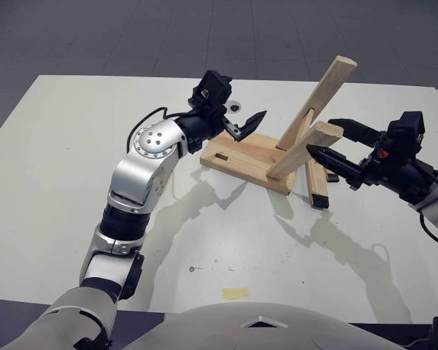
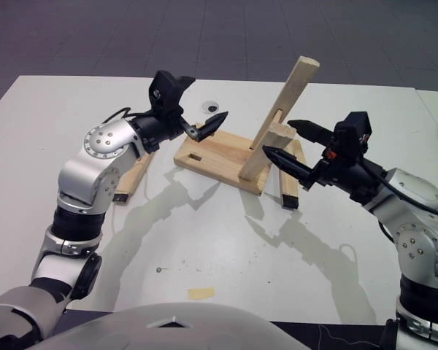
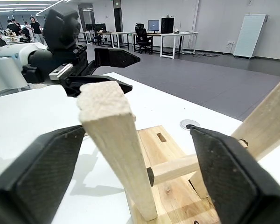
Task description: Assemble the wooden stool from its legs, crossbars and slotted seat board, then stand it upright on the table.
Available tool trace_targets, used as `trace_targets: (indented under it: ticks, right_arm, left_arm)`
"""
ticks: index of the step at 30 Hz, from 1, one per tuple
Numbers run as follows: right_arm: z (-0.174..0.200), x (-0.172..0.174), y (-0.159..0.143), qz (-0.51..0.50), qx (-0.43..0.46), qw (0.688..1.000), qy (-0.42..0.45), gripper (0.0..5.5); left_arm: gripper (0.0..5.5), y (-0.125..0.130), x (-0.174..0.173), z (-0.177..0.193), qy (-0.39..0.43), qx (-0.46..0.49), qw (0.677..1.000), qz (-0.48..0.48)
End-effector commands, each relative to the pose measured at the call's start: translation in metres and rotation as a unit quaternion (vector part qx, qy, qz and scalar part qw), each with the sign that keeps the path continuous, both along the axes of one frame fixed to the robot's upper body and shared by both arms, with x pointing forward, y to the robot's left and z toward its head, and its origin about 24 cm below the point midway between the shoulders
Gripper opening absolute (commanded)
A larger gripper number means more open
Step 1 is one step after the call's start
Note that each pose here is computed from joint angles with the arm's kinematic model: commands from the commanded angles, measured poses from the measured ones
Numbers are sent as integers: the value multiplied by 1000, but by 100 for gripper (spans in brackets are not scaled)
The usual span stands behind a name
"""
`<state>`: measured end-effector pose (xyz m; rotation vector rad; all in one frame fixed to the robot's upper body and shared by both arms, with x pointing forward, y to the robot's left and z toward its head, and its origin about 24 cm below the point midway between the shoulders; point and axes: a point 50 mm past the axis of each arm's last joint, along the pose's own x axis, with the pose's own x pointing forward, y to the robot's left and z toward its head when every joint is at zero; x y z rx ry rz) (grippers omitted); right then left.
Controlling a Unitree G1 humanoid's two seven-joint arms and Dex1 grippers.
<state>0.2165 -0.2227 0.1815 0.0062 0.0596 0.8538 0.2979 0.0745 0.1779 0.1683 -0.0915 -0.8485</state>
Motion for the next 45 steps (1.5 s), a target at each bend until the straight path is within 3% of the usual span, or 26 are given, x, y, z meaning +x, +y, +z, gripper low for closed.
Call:
trace_targets:
  ticks: [1,9,15,19,24,29,32,37,45]
  right_arm:
    - [4,2,8,17,-4,1000,-13,332]
    - [2,26,-12,-49,-129,988,-70,197]
    - [24,47,-18,-106,-64,983,-137,298]
    - [12,51,-21,-164,-27,979,-121,366]
    - [2,37,10,-289,76,947,-116,450]
    - [-16,26,32,-390,108,913,-45,535]
    - [-21,24,31,-446,121,887,-2,538]
    - [-21,24,33,-470,131,872,29,465]
    - [-12,23,42,-442,135,887,11,327]
  left_arm:
    - [540,1,1,-1,4,1,1000,6]
    - [540,0,0,-1,4,-1,1000,4]
    - [540,-5,-3,-2,6,1,1000,-19]
    - [540,-6,-4,-4,8,-1,1000,-22]
    - [540,-4,-7,-8,11,0,1000,-16]
    - [540,-5,-9,-9,15,-1,1000,-18]
    - [540,-5,-9,-11,17,1,1000,-16]
    - [540,-5,-10,-12,20,2,1000,-14]
    - [540,-1,-6,-12,12,14,1000,0]
